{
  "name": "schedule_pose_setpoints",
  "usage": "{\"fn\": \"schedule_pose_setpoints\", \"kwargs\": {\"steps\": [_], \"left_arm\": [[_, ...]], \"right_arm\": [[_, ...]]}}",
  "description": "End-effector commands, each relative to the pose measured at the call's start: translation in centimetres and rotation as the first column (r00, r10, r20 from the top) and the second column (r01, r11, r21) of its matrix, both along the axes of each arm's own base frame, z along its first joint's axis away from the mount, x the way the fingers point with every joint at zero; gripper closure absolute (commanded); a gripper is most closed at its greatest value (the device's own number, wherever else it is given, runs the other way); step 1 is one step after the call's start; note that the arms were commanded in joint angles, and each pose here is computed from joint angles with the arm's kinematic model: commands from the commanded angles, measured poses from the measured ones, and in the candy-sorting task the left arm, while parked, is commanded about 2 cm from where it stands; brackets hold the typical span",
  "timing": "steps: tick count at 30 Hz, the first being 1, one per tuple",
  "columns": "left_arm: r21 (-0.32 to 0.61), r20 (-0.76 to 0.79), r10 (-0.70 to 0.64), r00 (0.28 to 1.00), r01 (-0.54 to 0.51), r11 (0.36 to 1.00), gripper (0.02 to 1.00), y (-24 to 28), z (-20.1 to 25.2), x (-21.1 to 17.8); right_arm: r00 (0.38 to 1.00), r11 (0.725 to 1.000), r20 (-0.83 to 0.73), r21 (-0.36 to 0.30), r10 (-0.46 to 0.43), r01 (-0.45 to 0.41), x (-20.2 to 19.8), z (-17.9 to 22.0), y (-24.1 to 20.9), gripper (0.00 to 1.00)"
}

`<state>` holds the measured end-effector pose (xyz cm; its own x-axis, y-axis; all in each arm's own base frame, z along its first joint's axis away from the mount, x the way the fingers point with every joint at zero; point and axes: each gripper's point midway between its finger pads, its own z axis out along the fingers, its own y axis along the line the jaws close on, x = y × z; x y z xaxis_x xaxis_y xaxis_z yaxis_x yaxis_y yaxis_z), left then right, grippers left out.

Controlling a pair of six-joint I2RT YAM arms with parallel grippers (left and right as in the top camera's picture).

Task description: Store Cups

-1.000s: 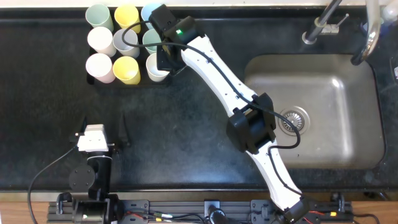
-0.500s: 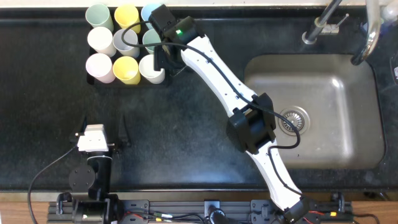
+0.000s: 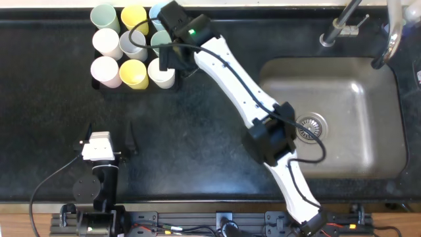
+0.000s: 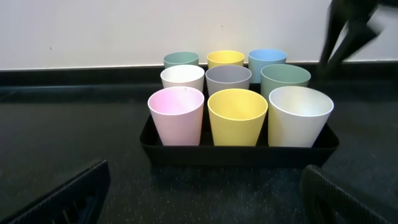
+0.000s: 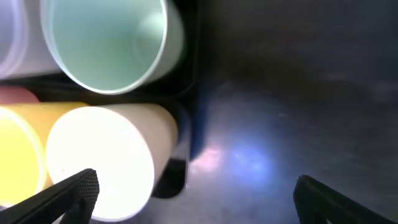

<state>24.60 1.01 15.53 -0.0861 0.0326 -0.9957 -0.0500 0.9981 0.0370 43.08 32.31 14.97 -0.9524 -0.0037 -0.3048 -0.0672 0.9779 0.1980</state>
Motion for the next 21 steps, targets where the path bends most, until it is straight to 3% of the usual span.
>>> {"fn": "schedule_pose_setpoints", "kwargs": {"steps": [1,4,7,10,12,14,18,21], "left_arm": [[0.015,0.005,-0.010,1.000,0.010,1.000,0.018,-0.2,0.1,0.0],[0.015,0.005,-0.010,1.000,0.010,1.000,0.018,-0.2,0.1,0.0],[0.015,0.005,-0.010,1.000,0.010,1.000,0.018,-0.2,0.1,0.0],[0.015,0.005,-0.010,1.000,0.010,1.000,0.018,-0.2,0.1,0.0],[0.015,0.005,-0.010,1.000,0.010,1.000,0.020,-0.2,0.1,0.0],[0.015,0.005,-0.010,1.000,0.010,1.000,0.018,-0.2,0.1,0.0],[0.015,0.005,-0.010,1.000,0.010,1.000,0.018,-0.2,0.1,0.0],[0.015,0.005,-0.010,1.000,0.010,1.000,0.018,-0.2,0.1,0.0]], "right_arm": [[0.926,0.980,0.320,0.034,-0.198,0.198,0.7,14.2,-6.8,0.003],[0.826,0.907,0.389,0.062,-0.407,0.418,-0.7,19.1,-13.9,0.005],[0.797,0.871,0.384,0.044,-0.467,0.490,-3.0,21.2,-19.4,0.003],[0.842,0.910,0.366,0.035,-0.396,0.413,-4.9,22.0,-21.7,0.003],[0.863,0.933,0.359,0.077,-0.355,0.352,-6.3,22.3,-22.5,0.005],[0.852,0.936,0.387,0.128,-0.353,0.329,-7.5,22.3,-23.6,0.005],[0.749,0.919,0.534,0.228,-0.394,0.321,-10.3,21.2,-26.9,0.005],[0.631,0.918,0.667,0.292,-0.396,0.269,-12.7,20.0,-28.7,0.005]]}}
